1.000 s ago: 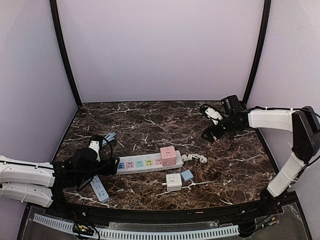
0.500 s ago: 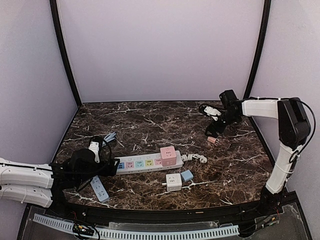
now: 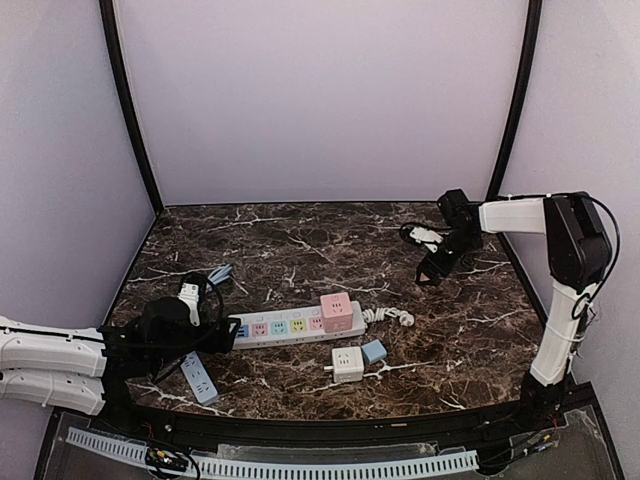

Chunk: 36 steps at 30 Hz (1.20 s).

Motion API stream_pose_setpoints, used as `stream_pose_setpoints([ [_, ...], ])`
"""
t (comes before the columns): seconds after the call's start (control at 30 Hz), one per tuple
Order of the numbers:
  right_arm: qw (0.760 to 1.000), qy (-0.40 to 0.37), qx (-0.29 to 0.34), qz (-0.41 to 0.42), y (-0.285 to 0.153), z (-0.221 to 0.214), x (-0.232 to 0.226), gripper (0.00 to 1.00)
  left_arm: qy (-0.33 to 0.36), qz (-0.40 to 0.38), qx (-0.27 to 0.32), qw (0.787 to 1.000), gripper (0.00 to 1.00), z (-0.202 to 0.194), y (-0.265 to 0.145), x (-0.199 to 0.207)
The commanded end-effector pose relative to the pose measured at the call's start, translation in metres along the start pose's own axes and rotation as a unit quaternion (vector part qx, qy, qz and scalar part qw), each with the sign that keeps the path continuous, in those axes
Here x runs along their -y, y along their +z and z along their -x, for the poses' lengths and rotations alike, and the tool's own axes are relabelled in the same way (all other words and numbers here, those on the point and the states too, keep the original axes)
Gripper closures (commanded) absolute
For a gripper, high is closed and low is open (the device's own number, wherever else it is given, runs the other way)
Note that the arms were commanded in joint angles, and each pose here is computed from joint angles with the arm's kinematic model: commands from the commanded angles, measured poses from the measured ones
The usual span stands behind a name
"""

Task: Insert the plug

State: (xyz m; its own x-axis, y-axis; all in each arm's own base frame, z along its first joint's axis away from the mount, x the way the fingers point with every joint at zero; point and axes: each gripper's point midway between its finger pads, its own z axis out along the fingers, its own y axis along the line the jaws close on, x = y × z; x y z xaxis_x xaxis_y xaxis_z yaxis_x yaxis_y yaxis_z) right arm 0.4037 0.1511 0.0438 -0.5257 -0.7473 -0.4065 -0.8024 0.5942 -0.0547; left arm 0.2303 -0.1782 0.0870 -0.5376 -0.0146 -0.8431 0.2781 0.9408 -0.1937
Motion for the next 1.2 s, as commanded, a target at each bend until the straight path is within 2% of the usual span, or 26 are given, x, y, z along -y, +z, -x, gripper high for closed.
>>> stream_pose_setpoints([
  [0.0,1.000,0.015,0.004,0.014,-0.008,-0.004,-0.009,0.13,0.008,-0.004,-0.002,1.000,0.06,-0.004,-0.001,0.000],
  [0.2,1.000,0.025,-0.009,0.013,-0.002,-0.012,-0.009,0.21,0.007,-0.007,0.000,1.000,0.07,-0.004,-0.002,0.000],
  [0.67,0.999,0.032,-0.019,0.003,0.008,-0.023,-0.009,0.27,0.006,-0.008,0.003,1.000,0.08,-0.004,-0.004,-0.001],
  [0.8,0.999,0.033,-0.019,0.000,0.010,-0.024,-0.008,0.33,0.006,-0.009,0.004,1.000,0.08,-0.004,-0.005,-0.002],
  [1.17,0.999,0.031,-0.014,-0.009,0.011,-0.023,-0.004,0.42,0.006,-0.010,0.006,1.000,0.08,-0.004,-0.006,-0.002],
])
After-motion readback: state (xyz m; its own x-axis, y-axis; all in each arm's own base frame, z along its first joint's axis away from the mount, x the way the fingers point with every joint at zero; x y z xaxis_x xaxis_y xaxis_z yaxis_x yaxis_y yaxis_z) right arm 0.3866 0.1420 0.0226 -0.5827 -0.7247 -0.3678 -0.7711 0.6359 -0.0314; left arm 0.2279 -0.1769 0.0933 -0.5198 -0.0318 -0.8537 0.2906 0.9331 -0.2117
